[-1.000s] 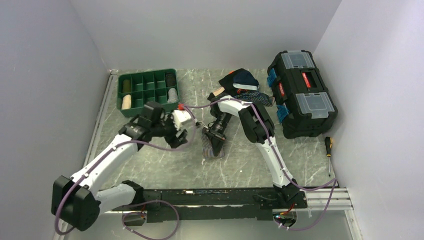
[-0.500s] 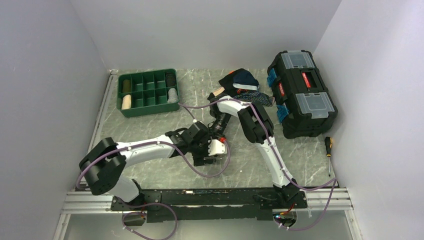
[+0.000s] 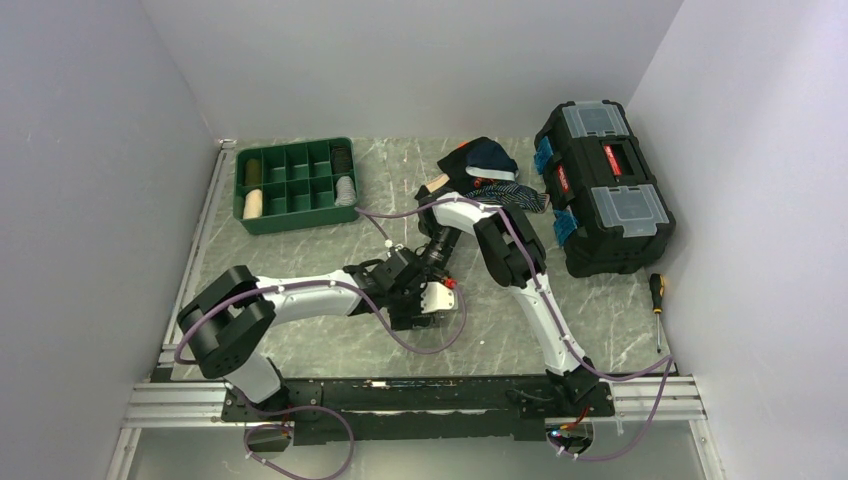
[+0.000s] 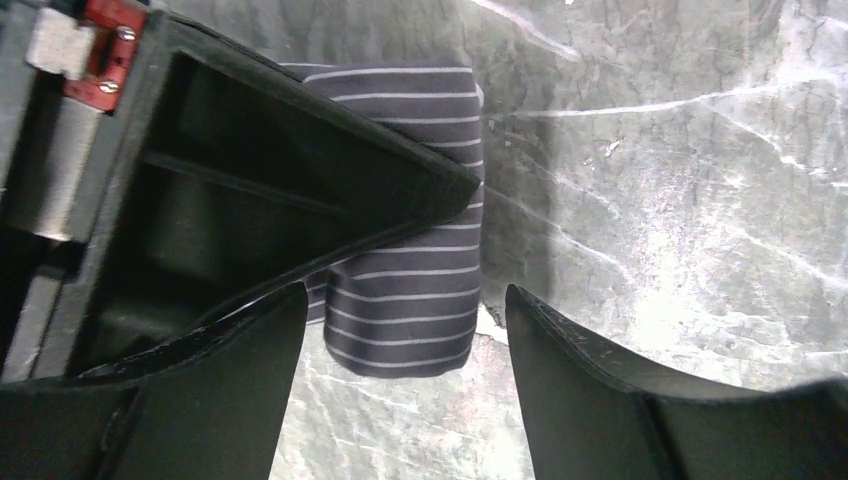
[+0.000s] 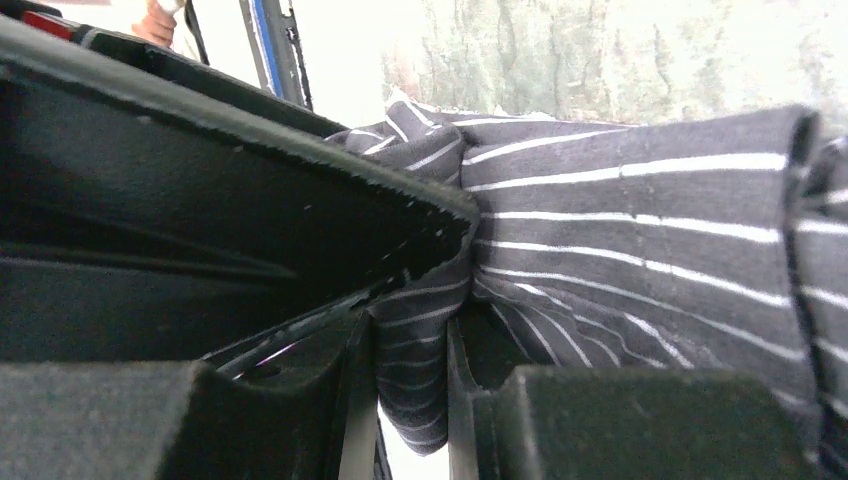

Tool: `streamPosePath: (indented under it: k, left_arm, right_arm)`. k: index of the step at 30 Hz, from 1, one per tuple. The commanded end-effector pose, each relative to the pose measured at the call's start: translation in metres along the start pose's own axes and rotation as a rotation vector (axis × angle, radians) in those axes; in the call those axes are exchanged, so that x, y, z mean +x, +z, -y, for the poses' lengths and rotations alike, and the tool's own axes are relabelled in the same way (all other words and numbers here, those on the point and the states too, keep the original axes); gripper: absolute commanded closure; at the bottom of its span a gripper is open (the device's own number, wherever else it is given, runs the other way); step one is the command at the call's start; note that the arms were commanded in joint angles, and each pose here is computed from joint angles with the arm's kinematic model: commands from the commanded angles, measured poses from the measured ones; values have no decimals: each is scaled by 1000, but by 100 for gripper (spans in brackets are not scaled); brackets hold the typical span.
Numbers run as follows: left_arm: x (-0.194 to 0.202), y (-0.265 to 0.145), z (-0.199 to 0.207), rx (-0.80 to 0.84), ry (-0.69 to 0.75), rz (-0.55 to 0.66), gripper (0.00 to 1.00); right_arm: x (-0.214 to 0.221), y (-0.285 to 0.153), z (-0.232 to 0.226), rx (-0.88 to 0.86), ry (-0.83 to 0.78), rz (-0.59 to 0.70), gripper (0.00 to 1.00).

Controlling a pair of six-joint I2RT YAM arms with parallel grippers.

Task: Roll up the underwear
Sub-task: Roll the underwear to the center of the board.

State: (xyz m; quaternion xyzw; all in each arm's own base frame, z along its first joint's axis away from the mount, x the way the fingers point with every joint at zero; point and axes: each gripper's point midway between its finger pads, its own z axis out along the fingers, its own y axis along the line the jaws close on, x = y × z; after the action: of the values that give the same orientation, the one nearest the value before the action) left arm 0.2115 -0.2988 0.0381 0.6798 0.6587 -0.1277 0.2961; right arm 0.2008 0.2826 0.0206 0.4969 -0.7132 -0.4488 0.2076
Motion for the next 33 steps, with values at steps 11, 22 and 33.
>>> streamPosePath:
  k: [11,22,33]
  left_arm:
    - [-5,23,14,63,-21,27,62]
    - [6,31,35,185,-45,12,100]
    - [7,33,42,214,-56,41,100]
  right_arm:
    - [2,13,37,72,-97,-50,87]
    - [-12,-27,11,163,-151,52,51]
    - [4,-87,-6,288,-134,151,44]
